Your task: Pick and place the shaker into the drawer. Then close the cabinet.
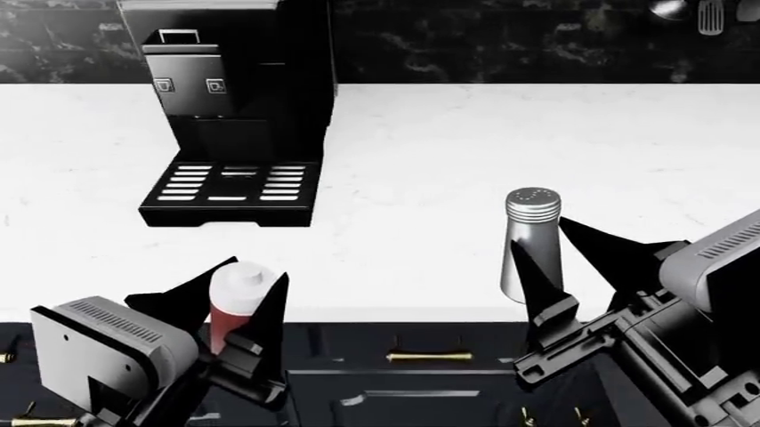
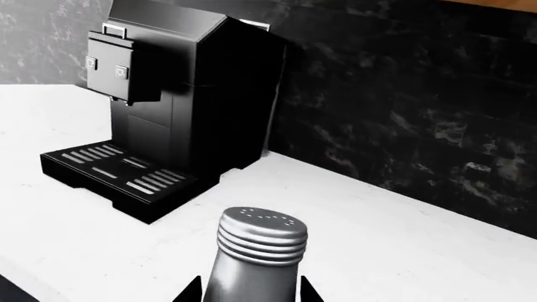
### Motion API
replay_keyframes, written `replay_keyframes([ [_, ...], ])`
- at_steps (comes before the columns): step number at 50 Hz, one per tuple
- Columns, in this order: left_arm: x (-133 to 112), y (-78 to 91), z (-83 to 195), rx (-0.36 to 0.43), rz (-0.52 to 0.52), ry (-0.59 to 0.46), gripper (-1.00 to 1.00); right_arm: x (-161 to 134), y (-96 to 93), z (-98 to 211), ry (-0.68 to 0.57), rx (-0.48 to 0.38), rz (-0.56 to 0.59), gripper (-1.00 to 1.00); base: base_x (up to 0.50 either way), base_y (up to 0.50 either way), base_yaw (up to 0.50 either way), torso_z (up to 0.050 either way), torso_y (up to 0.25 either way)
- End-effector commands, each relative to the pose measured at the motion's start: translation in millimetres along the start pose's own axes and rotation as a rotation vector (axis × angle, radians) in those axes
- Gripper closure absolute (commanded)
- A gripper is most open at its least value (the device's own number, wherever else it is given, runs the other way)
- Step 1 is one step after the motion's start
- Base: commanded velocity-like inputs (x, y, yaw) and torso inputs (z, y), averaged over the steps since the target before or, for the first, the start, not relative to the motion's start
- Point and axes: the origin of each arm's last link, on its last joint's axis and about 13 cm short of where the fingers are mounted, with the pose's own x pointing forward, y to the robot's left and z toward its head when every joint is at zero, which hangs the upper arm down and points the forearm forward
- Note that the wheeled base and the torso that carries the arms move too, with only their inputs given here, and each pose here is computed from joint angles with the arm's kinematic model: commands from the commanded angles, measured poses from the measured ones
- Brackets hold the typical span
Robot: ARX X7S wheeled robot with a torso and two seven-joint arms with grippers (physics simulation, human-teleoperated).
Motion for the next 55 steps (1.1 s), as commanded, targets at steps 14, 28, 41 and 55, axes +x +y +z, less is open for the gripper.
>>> replay_keyframes([
  [14,-4.6,-3.8,2.0,-0.026,-0.022,-0.003,1.0,1.5,3.0,2.8,-0.003,-0.01,-0.005,1.0,-0.01,-0.5,0.0,0.0,0.001],
  [28,-6.0,-6.1,0.6,-0.029,-0.032,-0.001,1.0,2.4,4.2,3.5,-0.001,-0.01,-0.002,1.0,-0.07,-0.5,0.0,0.0,0.0],
  [41,-6.2,-6.8,-1.6,-0.029,-0.034,0.01,1.0,0.4,3.3,1.7,0.0,0.003,-0.021,1.0,-0.44,-0.44,0.0,0.0,0.0],
  [55,-6.2,-7.0,-3.5,-0.032,-0.036,0.014,1.0,-0.3,2.5,2.9,-0.012,0.013,-0.044,1.0,-0.15,-0.49,0.0,0.0,0.0],
])
